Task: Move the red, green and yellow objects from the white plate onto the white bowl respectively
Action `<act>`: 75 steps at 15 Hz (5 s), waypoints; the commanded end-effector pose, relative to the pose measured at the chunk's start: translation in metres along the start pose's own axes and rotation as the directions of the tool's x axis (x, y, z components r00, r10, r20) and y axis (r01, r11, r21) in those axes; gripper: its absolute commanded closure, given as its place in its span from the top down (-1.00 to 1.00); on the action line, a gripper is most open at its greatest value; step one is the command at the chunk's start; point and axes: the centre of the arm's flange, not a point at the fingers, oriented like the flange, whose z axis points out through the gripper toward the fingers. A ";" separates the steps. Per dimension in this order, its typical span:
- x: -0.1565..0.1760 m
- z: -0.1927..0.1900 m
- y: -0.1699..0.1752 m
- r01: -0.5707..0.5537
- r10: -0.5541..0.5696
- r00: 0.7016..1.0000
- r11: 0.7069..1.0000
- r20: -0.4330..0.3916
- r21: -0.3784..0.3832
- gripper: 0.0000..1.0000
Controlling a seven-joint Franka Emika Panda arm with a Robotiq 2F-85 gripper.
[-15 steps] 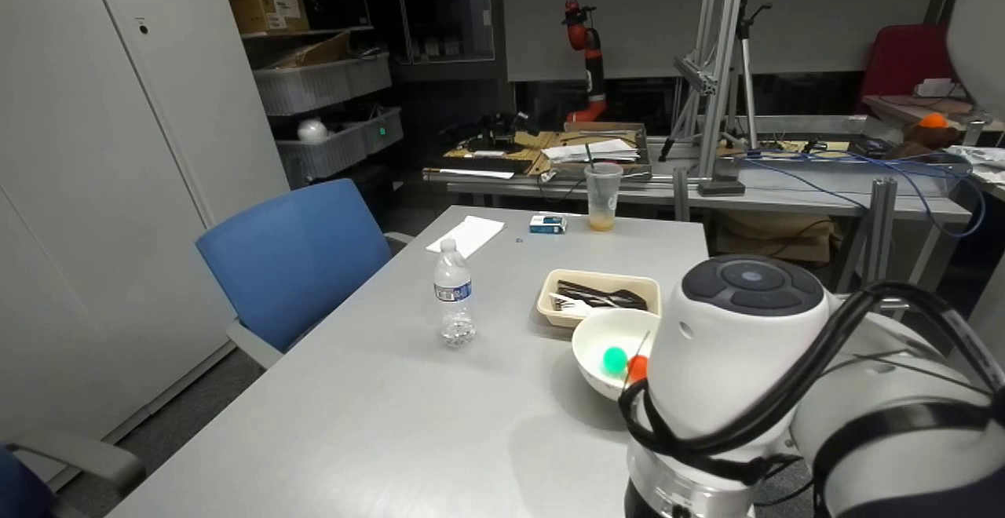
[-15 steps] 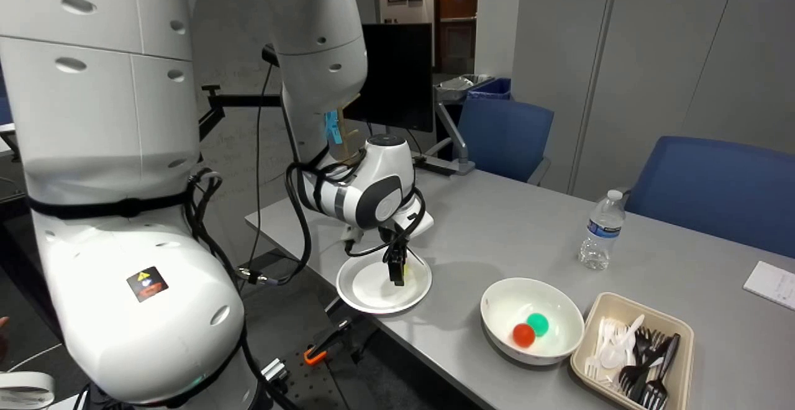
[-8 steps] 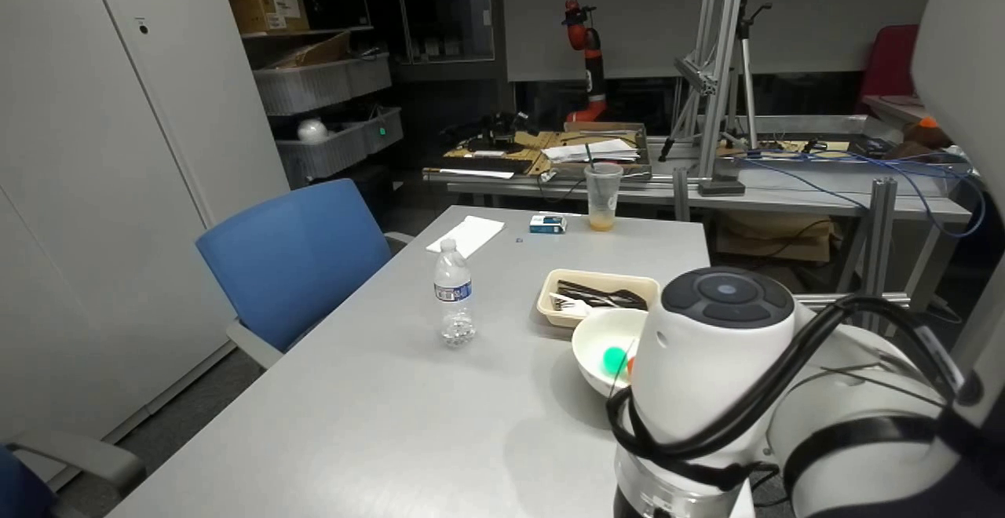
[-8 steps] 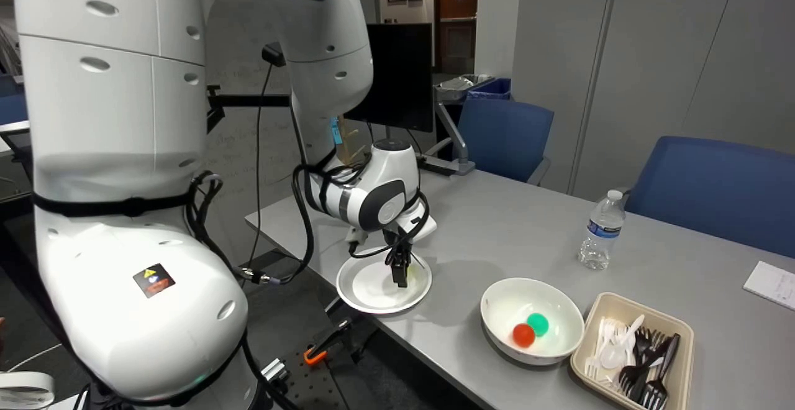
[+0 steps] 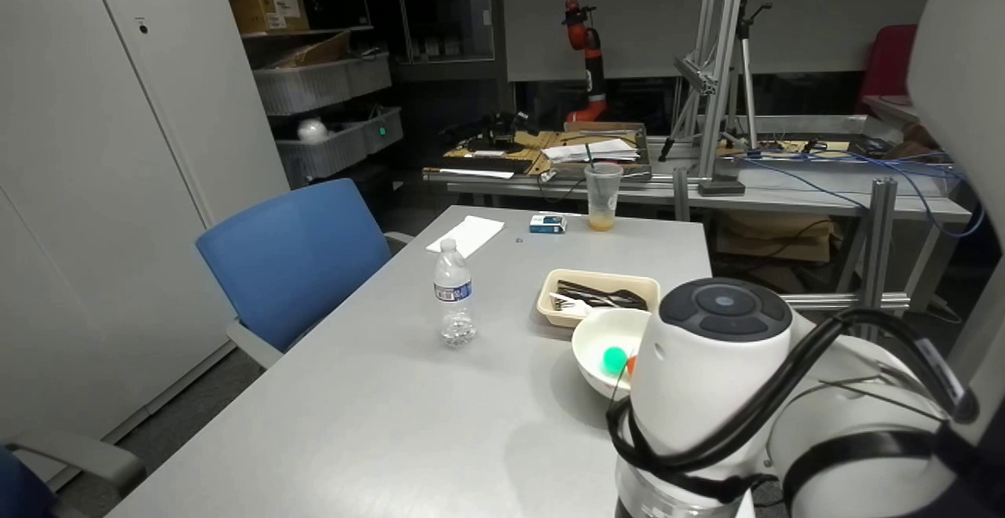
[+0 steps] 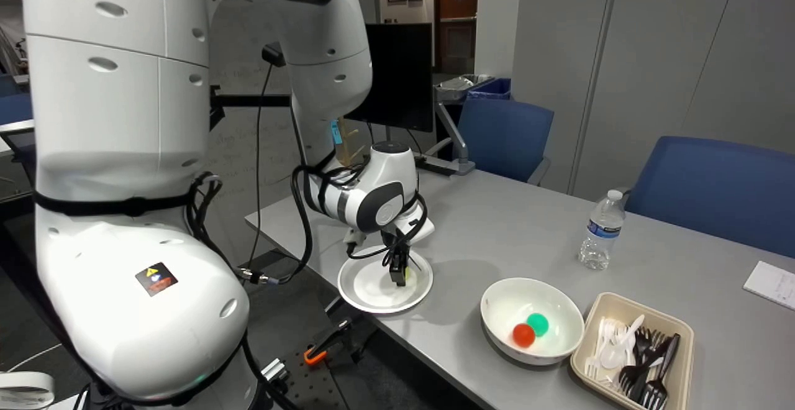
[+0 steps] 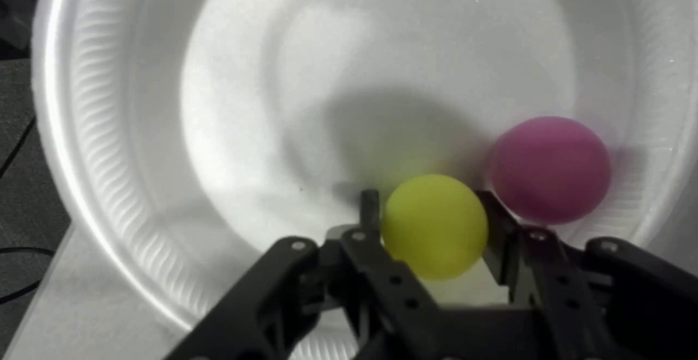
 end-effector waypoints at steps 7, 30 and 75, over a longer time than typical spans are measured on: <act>0.015 -0.041 0.000 0.008 -0.008 1.000 1.000 -0.006 0.020 -0.67; 0.120 -0.131 0.021 -0.116 0.121 0.986 0.992 -0.119 0.043 -0.67; 0.169 -0.074 0.120 -0.313 0.314 0.936 0.949 -0.160 0.034 1.00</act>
